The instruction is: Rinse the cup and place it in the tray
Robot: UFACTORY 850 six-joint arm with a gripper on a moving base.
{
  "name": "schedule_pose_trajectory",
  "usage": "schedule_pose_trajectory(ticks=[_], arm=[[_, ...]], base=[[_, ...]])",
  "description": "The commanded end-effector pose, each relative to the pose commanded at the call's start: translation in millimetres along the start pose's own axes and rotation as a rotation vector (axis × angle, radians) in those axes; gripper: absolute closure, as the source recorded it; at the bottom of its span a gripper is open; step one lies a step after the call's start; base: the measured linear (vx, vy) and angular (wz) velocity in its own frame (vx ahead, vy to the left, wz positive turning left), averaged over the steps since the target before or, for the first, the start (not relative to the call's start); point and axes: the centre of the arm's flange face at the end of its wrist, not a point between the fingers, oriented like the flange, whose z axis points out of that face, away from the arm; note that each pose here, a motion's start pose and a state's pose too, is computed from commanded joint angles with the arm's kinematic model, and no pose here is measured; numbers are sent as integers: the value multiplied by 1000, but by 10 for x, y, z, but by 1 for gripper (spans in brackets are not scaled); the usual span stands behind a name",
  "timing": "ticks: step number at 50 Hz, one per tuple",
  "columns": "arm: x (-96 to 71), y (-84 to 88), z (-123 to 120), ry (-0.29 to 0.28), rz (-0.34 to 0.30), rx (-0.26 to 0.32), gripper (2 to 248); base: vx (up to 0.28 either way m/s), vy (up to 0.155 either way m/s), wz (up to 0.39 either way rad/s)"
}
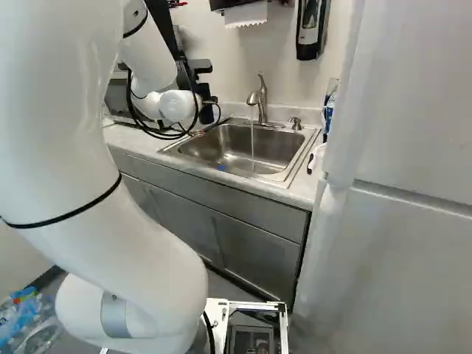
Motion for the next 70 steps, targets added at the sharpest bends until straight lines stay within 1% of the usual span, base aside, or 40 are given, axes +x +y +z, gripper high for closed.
schedule_pose_trajectory(ticks=[49, 70], arm=[[-524, 735, 68, -104, 32, -139, 124], [-768, 1044, 1, -151, 51, -199, 124]], base=[[0, 0, 0], [0, 0, 0]])
